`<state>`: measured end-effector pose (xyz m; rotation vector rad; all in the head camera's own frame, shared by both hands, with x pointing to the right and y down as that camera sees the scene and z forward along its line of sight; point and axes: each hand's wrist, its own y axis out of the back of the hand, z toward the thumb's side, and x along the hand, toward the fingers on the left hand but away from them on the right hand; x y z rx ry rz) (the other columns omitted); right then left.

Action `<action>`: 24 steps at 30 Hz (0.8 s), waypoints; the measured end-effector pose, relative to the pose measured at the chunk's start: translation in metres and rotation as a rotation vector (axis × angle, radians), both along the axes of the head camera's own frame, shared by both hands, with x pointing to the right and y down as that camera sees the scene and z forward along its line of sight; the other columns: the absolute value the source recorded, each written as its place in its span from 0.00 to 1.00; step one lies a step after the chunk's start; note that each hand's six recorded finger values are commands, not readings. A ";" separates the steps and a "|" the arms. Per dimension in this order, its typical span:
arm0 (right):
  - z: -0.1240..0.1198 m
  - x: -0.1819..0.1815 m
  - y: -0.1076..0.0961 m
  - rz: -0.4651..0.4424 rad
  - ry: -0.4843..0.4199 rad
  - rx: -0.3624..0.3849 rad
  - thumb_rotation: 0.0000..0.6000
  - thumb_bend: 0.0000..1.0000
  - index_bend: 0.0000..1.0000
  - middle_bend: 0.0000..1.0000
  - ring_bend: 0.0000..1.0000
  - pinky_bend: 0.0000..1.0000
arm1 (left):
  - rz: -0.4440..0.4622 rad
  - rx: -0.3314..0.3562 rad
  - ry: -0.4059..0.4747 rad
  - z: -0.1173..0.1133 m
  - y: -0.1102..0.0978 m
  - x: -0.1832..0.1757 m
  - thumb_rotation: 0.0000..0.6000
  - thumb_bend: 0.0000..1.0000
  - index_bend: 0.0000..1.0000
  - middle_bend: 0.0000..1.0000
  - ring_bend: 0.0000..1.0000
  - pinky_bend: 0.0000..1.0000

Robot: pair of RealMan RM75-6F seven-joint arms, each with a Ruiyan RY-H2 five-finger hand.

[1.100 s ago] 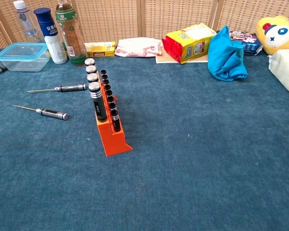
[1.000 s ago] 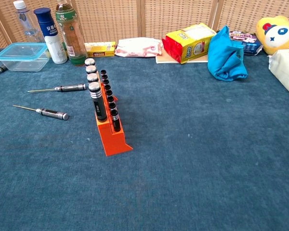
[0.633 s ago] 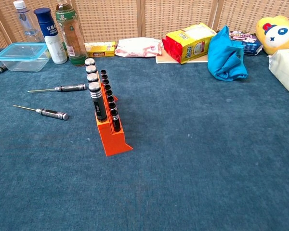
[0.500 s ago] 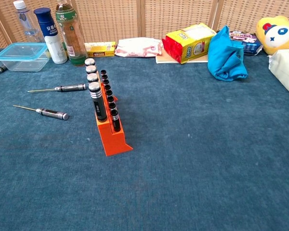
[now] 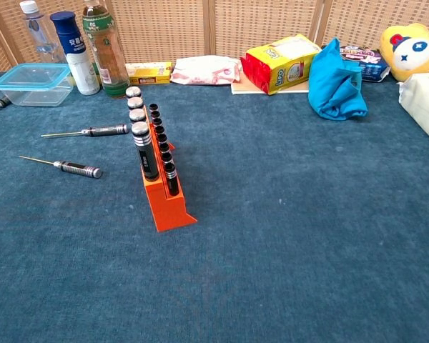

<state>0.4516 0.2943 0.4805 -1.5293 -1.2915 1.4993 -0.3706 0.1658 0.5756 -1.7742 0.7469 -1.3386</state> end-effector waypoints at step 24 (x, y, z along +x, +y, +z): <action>0.002 -0.001 -0.002 -0.016 0.018 0.009 1.00 0.00 0.15 0.04 0.00 0.00 | 0.007 -0.069 -0.052 0.073 -0.016 0.037 1.00 0.24 0.32 1.00 1.00 1.00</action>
